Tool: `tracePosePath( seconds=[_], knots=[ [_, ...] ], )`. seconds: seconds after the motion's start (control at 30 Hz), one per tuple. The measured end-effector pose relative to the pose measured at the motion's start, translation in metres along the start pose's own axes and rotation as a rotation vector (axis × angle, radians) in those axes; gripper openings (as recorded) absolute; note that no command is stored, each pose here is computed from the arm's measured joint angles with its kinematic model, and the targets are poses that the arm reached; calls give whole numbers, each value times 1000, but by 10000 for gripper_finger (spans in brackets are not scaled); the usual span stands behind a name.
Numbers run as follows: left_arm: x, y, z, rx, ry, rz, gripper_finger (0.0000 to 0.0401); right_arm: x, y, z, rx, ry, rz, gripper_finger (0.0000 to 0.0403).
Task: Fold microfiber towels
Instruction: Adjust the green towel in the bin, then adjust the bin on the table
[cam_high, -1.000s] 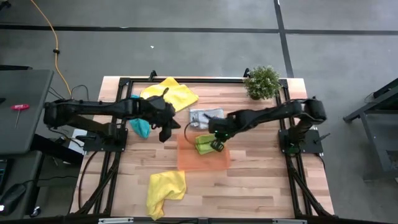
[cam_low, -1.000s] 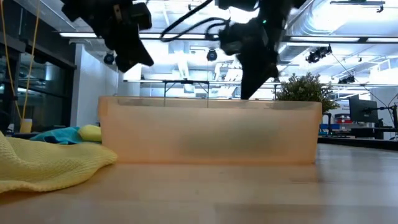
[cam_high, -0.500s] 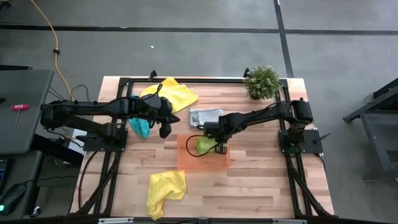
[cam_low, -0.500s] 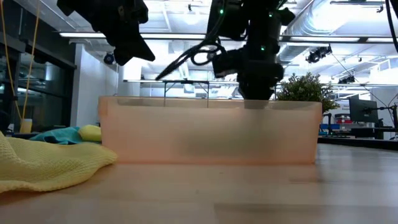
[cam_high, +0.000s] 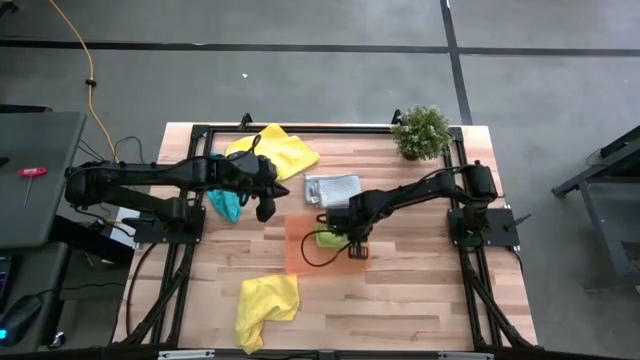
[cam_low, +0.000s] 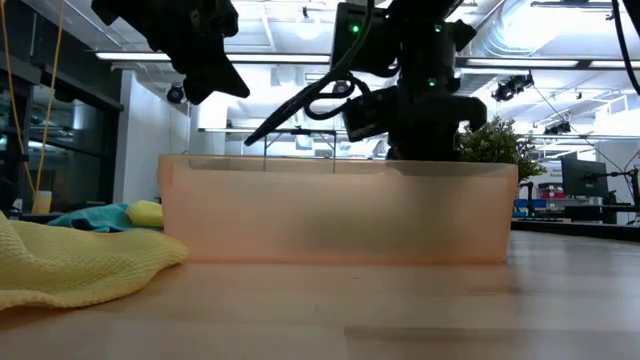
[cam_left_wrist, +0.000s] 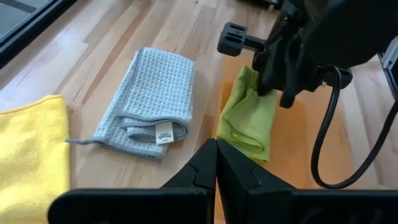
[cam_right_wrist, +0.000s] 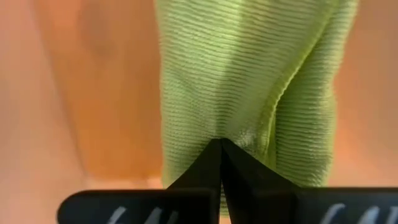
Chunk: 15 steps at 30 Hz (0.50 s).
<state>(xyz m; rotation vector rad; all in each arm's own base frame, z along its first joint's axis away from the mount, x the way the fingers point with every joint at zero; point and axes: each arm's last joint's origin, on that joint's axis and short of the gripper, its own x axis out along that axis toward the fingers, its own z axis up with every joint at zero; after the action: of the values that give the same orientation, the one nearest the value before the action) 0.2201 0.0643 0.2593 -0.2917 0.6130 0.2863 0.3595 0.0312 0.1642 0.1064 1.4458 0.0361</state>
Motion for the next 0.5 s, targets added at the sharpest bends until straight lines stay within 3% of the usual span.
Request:
tracePosePath(
  seconds=[0.13,0.3,0.5],
  knots=[
    [0,1,0,0,-5,25,0,-9,-7,1,14,-37,-52,0],
    [0,1,0,-1,-6,26,0,-44,-25,1,30,-167,-105,0],
    [0,1,0,-3,-8,25,0,-74,-66,1,140,-296,-169,0]
  ],
)
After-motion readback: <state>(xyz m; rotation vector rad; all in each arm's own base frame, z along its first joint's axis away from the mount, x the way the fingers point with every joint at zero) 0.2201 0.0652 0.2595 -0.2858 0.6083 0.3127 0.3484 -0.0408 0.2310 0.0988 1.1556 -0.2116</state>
